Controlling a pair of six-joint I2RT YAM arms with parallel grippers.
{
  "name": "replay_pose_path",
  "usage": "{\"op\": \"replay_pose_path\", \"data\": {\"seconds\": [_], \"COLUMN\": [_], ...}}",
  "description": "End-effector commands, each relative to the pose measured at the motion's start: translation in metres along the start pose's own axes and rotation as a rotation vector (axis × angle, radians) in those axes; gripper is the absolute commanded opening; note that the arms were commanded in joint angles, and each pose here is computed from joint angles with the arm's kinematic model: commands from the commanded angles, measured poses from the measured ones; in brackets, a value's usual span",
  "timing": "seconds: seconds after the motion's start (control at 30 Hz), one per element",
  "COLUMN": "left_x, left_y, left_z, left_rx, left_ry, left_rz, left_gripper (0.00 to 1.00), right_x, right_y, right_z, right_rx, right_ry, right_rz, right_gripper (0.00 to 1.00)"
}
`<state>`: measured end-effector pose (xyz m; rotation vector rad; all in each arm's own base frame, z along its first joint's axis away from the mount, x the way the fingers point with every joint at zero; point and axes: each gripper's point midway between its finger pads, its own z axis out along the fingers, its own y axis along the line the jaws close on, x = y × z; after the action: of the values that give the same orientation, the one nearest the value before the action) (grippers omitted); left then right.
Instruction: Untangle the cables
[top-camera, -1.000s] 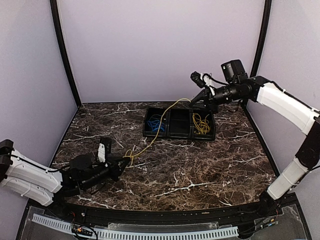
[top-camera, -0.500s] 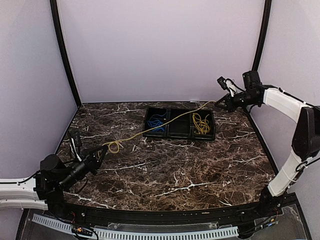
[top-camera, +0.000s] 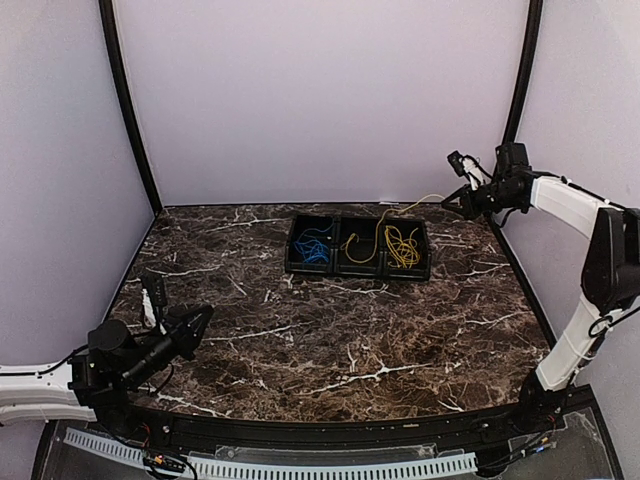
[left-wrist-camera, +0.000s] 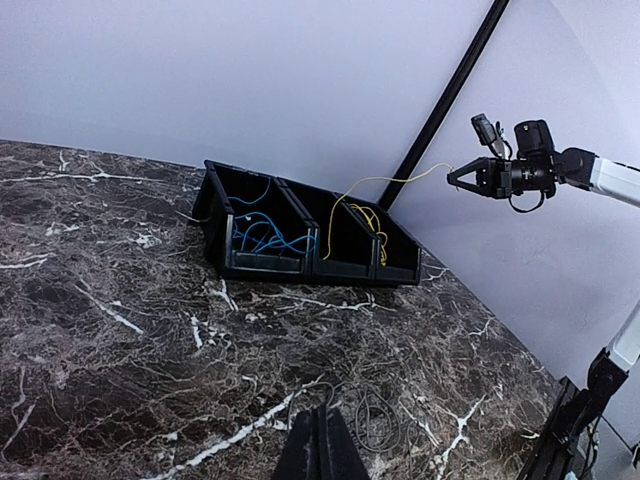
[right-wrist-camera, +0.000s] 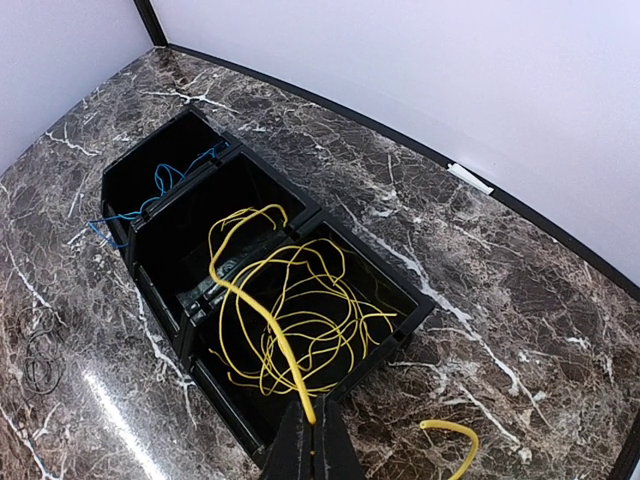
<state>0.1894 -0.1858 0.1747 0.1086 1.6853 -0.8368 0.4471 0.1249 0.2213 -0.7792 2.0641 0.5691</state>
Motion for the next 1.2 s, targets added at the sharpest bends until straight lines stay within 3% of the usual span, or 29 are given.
{"op": "replay_pose_path", "data": {"seconds": [0.0, 0.1, 0.23, 0.37, 0.5, 0.87, 1.03, 1.17], "left_x": [-0.010, -0.009, -0.006, 0.004, 0.005, 0.022, 0.032, 0.050], "left_y": [-0.004, -0.006, -0.009, -0.012, -0.026, -0.086, -0.097, -0.104], "left_z": [0.004, 0.009, 0.019, 0.038, 0.065, 0.144, 0.156, 0.163], "left_rx": [0.004, 0.001, -0.017, -0.053, -0.078, 0.016, 0.059, 0.066], "left_ry": [-0.037, -0.033, -0.013, 0.039, 0.080, 0.201, 0.224, 0.322], "left_rz": [0.000, 0.004, 0.022, 0.068, 0.130, 0.185, 0.132, 0.068], "left_gripper": [0.00, 0.00, 0.09, 0.34, 0.50, 0.53, 0.56, 0.57], "right_x": [-0.006, -0.011, -0.036, -0.070, -0.102, -0.137, -0.115, -0.075], "right_y": [0.000, 0.014, 0.049, 0.100, 0.153, 0.274, 0.297, 0.308], "right_z": [0.001, -0.006, -0.019, -0.034, -0.051, -0.117, -0.122, -0.110], "right_rx": [-0.006, -0.053, -0.107, -0.148, -0.202, -0.394, -0.488, -0.574], "right_ry": [-0.020, -0.040, -0.084, -0.122, -0.176, -0.288, -0.258, -0.172], "right_rz": [-0.021, -0.031, -0.106, -0.242, -0.364, -0.573, -0.588, -0.575], "right_gripper": [0.00, 0.00, 0.00, 0.00, 0.00, 0.00, 0.00, 0.00]}}
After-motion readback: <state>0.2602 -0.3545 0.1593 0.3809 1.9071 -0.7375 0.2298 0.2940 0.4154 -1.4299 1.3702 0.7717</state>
